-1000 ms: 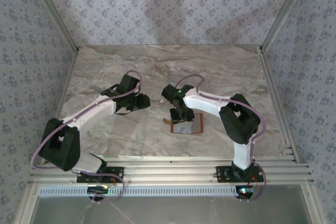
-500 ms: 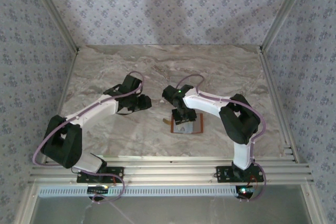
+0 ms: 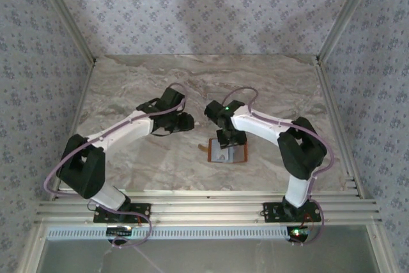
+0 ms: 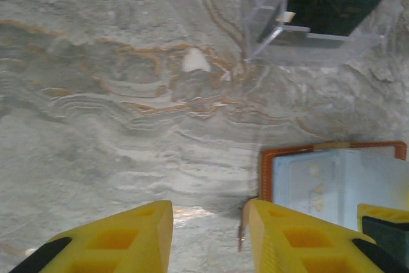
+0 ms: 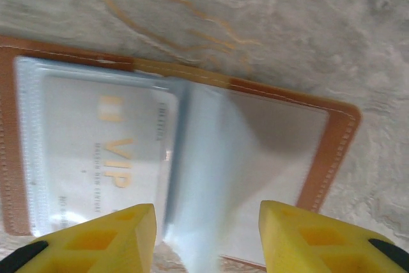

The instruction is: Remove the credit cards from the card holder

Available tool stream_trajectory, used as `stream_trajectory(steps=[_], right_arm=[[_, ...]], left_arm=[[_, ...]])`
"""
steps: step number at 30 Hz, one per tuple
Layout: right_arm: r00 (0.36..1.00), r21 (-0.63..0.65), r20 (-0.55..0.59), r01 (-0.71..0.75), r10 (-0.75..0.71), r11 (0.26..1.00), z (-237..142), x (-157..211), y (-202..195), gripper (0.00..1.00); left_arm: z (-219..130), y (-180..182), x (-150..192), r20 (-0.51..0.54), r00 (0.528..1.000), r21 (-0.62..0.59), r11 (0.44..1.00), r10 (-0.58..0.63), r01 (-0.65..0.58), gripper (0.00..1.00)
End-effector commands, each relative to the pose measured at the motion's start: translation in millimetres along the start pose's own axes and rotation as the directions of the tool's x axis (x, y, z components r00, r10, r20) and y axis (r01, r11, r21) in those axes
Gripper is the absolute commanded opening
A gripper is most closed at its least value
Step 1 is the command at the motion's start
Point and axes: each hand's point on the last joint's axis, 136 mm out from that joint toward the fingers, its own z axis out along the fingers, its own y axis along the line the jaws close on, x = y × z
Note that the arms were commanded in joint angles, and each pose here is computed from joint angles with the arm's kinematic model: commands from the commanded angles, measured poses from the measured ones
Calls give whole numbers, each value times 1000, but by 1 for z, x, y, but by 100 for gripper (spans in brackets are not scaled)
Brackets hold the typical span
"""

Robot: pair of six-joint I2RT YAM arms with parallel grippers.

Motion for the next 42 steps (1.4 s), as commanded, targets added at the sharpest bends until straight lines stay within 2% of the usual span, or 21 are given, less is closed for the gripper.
stream_trajectory(steps=[1, 8, 17, 26, 34, 42], right_arm=[[999, 3, -14, -32, 32, 999, 0, 6, -16, 49], [995, -37, -66, -80, 78, 996, 20, 20, -34, 49], [990, -263, -83, -136, 118, 955, 32, 25, -19, 43], [992, -351, -67, -126, 109, 928, 33, 21, -4, 37], [993, -288, -45, -117, 108, 951, 20, 20, -18, 38], [993, -303, -7, -110, 114, 947, -3, 17, -19, 40]], left_arm=[[5, -18, 4, -21, 999, -3, 999, 38, -38, 37], [26, -54, 21, -78, 994, 23, 997, 79, -78, 38], [51, -71, 46, -176, 981, 18, 997, 83, -81, 38], [68, -52, 67, -244, 968, -38, 997, 59, -71, 38], [79, -29, 84, -289, 956, -98, 992, 50, -81, 36], [85, -15, 95, -313, 949, -123, 988, 51, -94, 35]])
